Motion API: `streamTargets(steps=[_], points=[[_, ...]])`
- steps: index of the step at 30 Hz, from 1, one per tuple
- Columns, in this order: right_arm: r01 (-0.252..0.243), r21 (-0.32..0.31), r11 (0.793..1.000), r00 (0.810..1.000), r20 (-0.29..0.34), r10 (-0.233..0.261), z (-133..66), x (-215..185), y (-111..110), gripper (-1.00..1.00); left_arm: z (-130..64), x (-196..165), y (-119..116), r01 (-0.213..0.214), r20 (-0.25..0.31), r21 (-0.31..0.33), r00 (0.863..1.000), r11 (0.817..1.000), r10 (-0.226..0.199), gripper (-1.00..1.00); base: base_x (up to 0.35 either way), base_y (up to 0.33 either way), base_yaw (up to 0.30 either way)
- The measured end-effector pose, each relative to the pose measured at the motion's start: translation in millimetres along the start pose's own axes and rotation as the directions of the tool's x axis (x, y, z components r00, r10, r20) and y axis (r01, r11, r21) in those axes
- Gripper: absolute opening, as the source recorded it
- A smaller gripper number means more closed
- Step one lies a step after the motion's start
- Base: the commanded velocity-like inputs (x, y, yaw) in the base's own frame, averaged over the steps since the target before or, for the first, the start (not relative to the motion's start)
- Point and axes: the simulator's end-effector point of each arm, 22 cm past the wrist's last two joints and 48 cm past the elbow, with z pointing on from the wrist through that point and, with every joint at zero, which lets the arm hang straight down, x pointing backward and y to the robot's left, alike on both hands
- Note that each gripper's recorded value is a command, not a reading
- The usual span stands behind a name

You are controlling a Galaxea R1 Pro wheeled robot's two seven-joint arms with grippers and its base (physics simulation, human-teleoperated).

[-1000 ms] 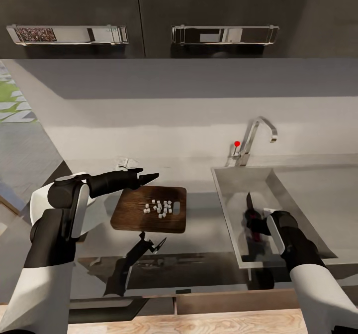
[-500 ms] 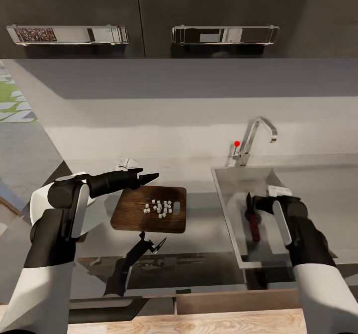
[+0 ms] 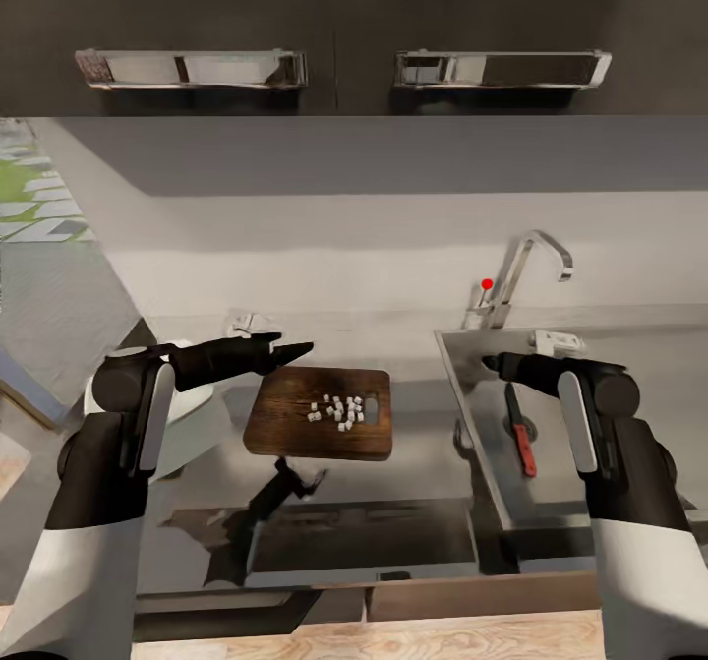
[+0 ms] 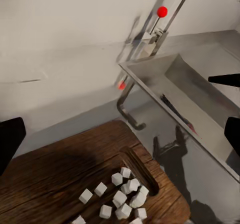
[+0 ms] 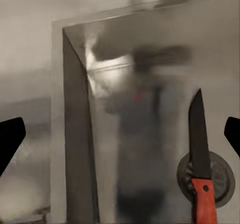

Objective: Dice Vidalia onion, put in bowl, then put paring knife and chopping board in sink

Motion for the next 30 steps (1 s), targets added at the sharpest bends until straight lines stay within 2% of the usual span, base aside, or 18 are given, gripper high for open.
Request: streamTargets(steps=[6, 10, 18, 20, 24, 30], points=[[0.0, -0.024, 1.0, 1.0, -0.001, 0.0, 0.5, 0, 8, 1.0, -10.7, 3, 16, -0.018, -0.019, -0.034, 1.0, 0.999, 0.017, 1.0, 0.0, 0.312, 0.0], [0.013, -0.075, 0.997, 1.0, -0.011, -0.013, 3.0, 7, 41, 1.0, -12.1, 3, 18, -0.021, -0.022, -0.038, 1.0, 0.999, 0.021, 1.0, 0.0, 0.316, 0.0], [0.017, -0.077, 0.997, 0.999, -0.025, -0.019, 5.0, 14, 47, 1.0, -10.1, 2, 11, -0.02, -0.021, -0.02, 1.0, 1.0, 0.02, 1.0, 0.0, 0.097, 0.0], [0.016, -0.076, 0.997, 0.999, -0.035, -0.019, 6.5, 18, 46, 1.0, -12.5, 1, 14, -0.023, -0.02, -0.026, 1.0, 0.999, 0.022, 1.0, 0.0, 0.003, 0.0], [0.016, -0.073, 0.997, 0.999, -0.042, -0.019, 7.7, 21, 46, 1.0, -30.6, -4, 37, -0.021, -0.01, -0.072, 1.0, 0.997, 0.021, 1.0, 0.0, 0.0, 0.0], [0.014, 0.04, 0.999, 0.996, -0.085, -0.011, 17.0, 38, 29, 1.0, -36.0, -8, 38, -0.008, 0.01, -0.06, 1.0, 0.998, 0.009, 1.0, 0.0, 0.0, 0.0]])
